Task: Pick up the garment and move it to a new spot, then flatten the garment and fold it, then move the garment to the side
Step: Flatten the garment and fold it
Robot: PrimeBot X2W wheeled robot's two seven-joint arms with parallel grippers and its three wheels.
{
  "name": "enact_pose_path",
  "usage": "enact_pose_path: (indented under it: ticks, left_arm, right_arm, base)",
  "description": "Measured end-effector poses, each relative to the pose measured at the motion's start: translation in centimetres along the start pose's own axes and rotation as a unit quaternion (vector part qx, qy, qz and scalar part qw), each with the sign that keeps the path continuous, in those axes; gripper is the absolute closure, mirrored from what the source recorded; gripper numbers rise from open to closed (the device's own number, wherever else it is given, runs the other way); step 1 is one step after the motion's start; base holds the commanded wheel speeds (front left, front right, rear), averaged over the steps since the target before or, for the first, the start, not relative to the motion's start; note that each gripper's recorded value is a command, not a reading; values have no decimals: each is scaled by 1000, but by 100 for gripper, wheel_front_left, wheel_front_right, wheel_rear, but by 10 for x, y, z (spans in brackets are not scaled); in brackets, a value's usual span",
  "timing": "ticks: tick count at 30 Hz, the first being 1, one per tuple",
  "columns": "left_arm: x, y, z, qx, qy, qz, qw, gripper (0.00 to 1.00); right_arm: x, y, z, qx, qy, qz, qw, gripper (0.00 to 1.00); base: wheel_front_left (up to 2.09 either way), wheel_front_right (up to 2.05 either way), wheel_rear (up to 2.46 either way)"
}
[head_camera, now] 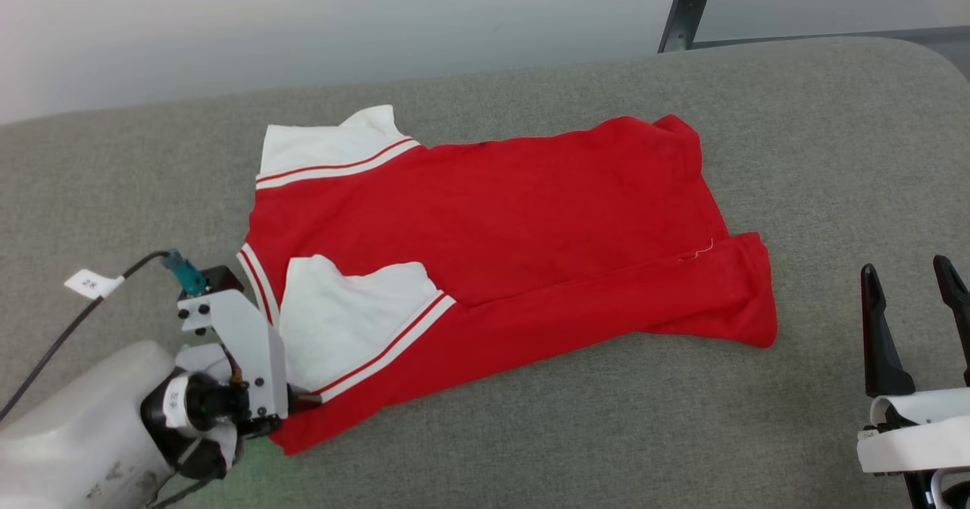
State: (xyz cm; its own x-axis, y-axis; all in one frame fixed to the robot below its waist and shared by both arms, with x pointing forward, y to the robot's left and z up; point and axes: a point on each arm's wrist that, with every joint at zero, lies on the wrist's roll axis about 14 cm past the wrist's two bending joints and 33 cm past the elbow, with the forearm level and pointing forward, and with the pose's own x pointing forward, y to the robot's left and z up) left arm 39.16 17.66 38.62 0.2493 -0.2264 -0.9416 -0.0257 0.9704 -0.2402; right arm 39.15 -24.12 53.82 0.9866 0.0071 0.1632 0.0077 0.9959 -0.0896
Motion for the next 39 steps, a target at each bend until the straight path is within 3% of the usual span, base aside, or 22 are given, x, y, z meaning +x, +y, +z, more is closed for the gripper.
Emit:
enact_pose_path:
  ticks: [4,5,7,8,17,24,30,39]
  left_arm:
    - [4,5,-4,-6,20,12,1000,0]
    - [5,5,-5,-10,23,12,1000,4]
    - [7,7,-5,-15,26,12,999,97]
    - [7,10,-5,-20,27,13,999,100]
    - [7,22,-4,-46,12,17,999,100]
    - [6,23,-4,-48,-13,9,999,100]
    - [6,20,-3,-43,-28,0,999,100]
    - [5,15,3,-25,-48,-7,999,100]
  right_arm:
    - [2,2,-4,6,7,2,1000,0]
    - [4,3,-4,8,8,3,1000,0]
    - [6,5,-6,13,14,7,1000,0]
    - [7,6,-9,15,20,9,1000,0]
    - [9,26,-36,39,102,55,993,0]
    - [18,36,-65,65,220,77,970,0]
    - [24,44,-85,62,329,103,937,0]
    - [19,49,-127,45,498,103,860,0]
  base:
    - [0,0,0]
    - [0,0,0]
    - [0,0,0]
    - [0,0,0]
    - [0,0,0]
    - [0,0,0]
    - [0,0,0]
    - [0,0,0]
